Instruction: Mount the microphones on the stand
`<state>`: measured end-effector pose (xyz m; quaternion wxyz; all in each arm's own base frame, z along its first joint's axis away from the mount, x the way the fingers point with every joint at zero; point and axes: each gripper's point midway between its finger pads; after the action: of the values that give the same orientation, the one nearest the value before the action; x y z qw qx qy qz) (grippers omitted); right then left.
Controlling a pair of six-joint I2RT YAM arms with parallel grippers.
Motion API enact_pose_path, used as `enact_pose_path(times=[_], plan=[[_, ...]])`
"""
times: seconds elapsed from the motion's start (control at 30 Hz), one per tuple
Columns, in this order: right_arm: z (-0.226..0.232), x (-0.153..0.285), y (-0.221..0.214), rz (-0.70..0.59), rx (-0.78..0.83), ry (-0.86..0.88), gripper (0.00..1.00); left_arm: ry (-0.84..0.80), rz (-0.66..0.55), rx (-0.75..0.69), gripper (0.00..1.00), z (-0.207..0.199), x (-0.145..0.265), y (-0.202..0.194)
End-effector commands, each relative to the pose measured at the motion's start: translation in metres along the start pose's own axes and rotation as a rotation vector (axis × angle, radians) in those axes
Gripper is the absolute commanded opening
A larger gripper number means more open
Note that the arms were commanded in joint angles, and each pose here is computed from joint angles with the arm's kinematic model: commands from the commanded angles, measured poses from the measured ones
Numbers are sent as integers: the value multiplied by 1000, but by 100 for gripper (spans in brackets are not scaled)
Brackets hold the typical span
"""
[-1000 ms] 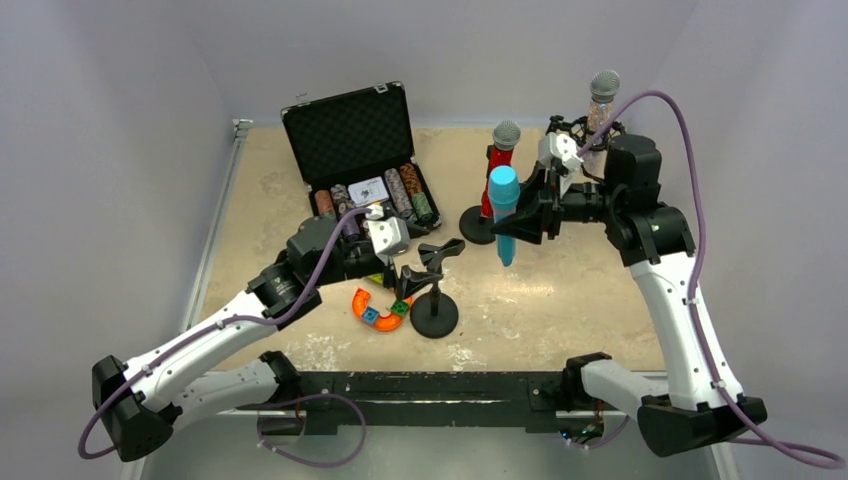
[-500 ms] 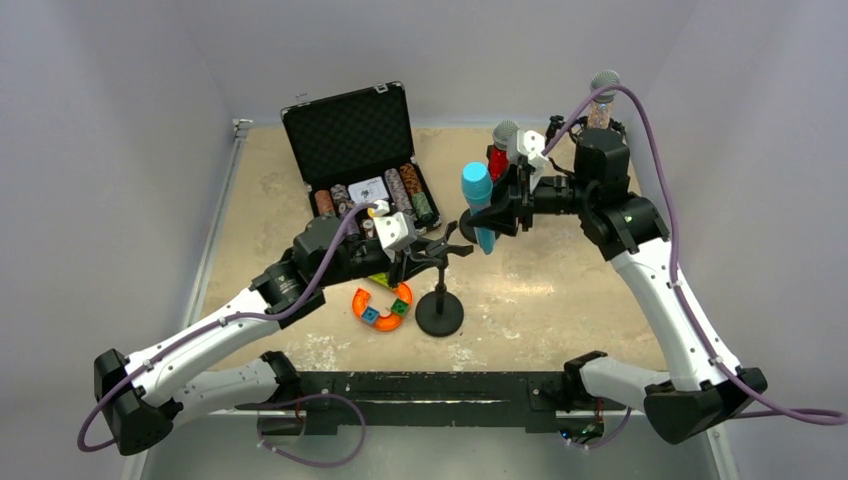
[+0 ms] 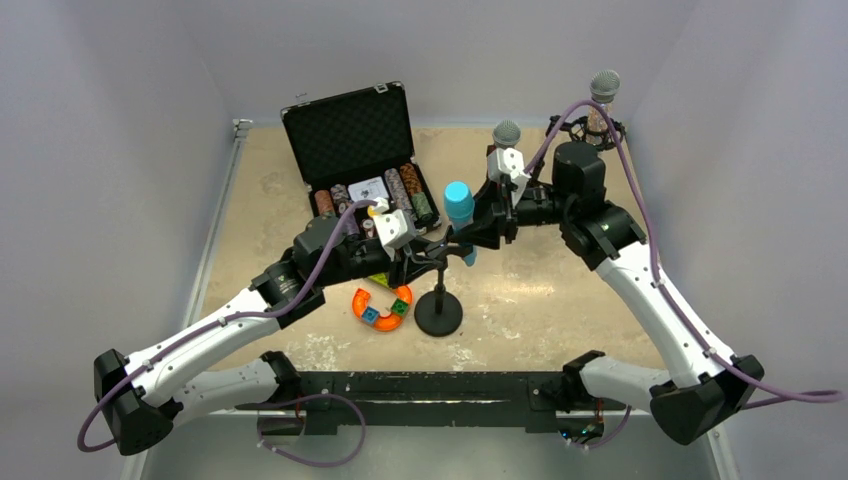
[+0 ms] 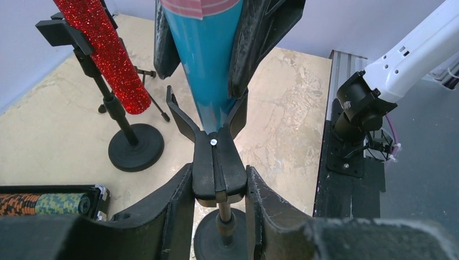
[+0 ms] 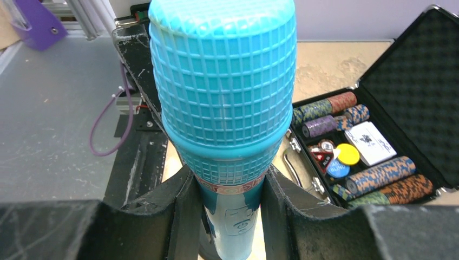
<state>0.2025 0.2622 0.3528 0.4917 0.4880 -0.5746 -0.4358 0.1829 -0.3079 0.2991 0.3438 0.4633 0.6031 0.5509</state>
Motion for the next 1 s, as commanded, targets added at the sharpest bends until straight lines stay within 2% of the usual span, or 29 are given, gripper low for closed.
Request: enact_pose_path(times=[0.0,0.3,0.4,0.43,0.47,0.53,0.63,0.77,0.97], plan=[[3,-10,15,-76,25,55,0,-31,-66,22,3,-9,1,25],[23,-20,-5,-95,-58,134,1,-32,-85,49,2,-10,0,27],[28,-19,-7,-94,-67,150,3,-30,-90,61,6,-11,0,28],[29,-18,-7,-93,-73,152,5,-29,-90,67,10,-11,0,28],[30,-17,-6,-91,-73,151,11,-28,-93,72,20,-11,1,30],[31,-15,-4,-86,-74,143,23,-26,-91,85,40,-12,2,29],[28,-11,1,-79,-75,115,46,-25,-95,91,59,-13,6,31],[26,-7,4,-76,-81,92,62,-21,-102,95,72,-15,11,33],[25,1,11,-86,-73,76,78,-24,-106,86,85,-18,20,35]])
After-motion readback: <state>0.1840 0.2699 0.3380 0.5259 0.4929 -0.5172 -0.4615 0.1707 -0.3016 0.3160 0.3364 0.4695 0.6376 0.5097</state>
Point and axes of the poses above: each gripper's point midway between its finger pads, its own x axis back along the fingers, its own z axis along the line the jaws close on, y = z × x, and after that the axes turned 8 degrees about x, right-handed
